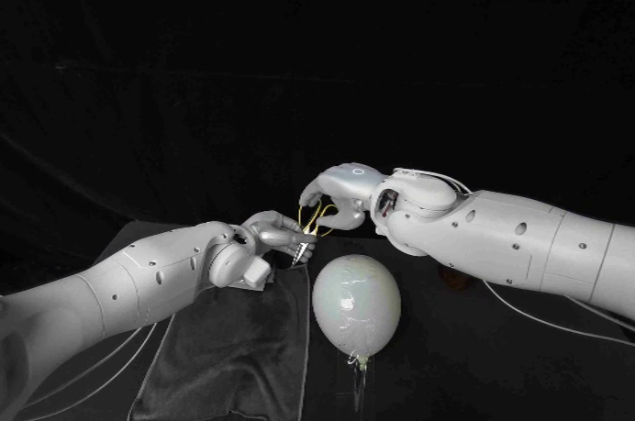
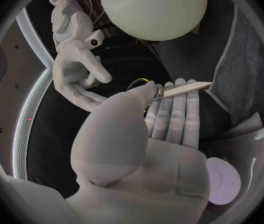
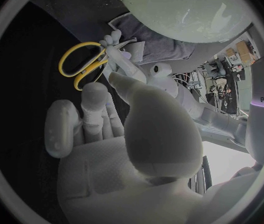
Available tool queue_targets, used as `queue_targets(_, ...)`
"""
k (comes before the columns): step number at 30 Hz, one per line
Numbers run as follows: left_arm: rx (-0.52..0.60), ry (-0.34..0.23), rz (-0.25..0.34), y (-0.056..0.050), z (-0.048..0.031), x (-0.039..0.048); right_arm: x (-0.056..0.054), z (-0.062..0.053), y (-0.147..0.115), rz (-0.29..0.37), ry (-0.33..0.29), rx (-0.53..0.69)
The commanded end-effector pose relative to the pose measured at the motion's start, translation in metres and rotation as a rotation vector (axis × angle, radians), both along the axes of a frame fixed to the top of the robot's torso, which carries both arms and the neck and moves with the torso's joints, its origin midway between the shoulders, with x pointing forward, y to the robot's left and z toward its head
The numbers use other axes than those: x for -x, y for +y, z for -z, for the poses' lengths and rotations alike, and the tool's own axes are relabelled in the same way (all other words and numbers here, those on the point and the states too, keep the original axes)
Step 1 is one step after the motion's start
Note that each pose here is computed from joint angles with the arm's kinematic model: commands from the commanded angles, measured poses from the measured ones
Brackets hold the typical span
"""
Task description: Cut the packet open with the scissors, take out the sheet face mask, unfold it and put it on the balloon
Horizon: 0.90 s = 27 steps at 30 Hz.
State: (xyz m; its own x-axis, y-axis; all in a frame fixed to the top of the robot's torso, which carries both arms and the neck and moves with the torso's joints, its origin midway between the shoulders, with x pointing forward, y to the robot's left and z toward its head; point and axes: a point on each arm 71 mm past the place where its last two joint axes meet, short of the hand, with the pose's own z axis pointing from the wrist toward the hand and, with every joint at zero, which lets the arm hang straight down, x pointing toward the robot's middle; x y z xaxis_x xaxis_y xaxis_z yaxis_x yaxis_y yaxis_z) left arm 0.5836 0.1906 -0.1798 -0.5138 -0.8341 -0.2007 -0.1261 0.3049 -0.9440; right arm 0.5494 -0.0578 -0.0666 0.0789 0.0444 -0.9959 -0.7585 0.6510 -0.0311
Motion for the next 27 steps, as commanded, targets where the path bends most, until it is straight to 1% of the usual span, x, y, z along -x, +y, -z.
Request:
queue_targets(1, 0.001, -0.002, 0.041, -0.005, -0.0021, 0.0013, -0.003, 0.009, 0.001, 0.042, -0.031, 0.111)
queue_targets(7, -0.006, -0.003, 0.051, -0.005, -0.0022, 0.0018, -0.008, 0.021, 0.0, 0.072, -0.006, 0.164)
queue_targets(10, -0.008, 0.0, 0.056, -0.006, -0.002, 0.0021, -0.011, 0.025, -0.001, 0.085, -0.002, 0.179)
queue_targets(15, -0.014, 0.005, 0.064, -0.005, -0.0016, 0.0026, -0.015, 0.027, -0.004, 0.111, -0.02, 0.186)
queue_targets(19, -0.032, 0.009, 0.088, -0.007, -0.0007, 0.0036, -0.018, 0.028, -0.007, 0.134, -0.031, 0.198)
queue_targets(23, -0.042, 0.011, 0.105, -0.008, -0.0003, 0.0044, -0.02, 0.029, -0.008, 0.143, -0.034, 0.206)
queue_targets(27, -0.04, 0.002, 0.119, -0.009, -0.0009, 0.0048, -0.021, 0.031, -0.007, 0.144, -0.032, 0.215)
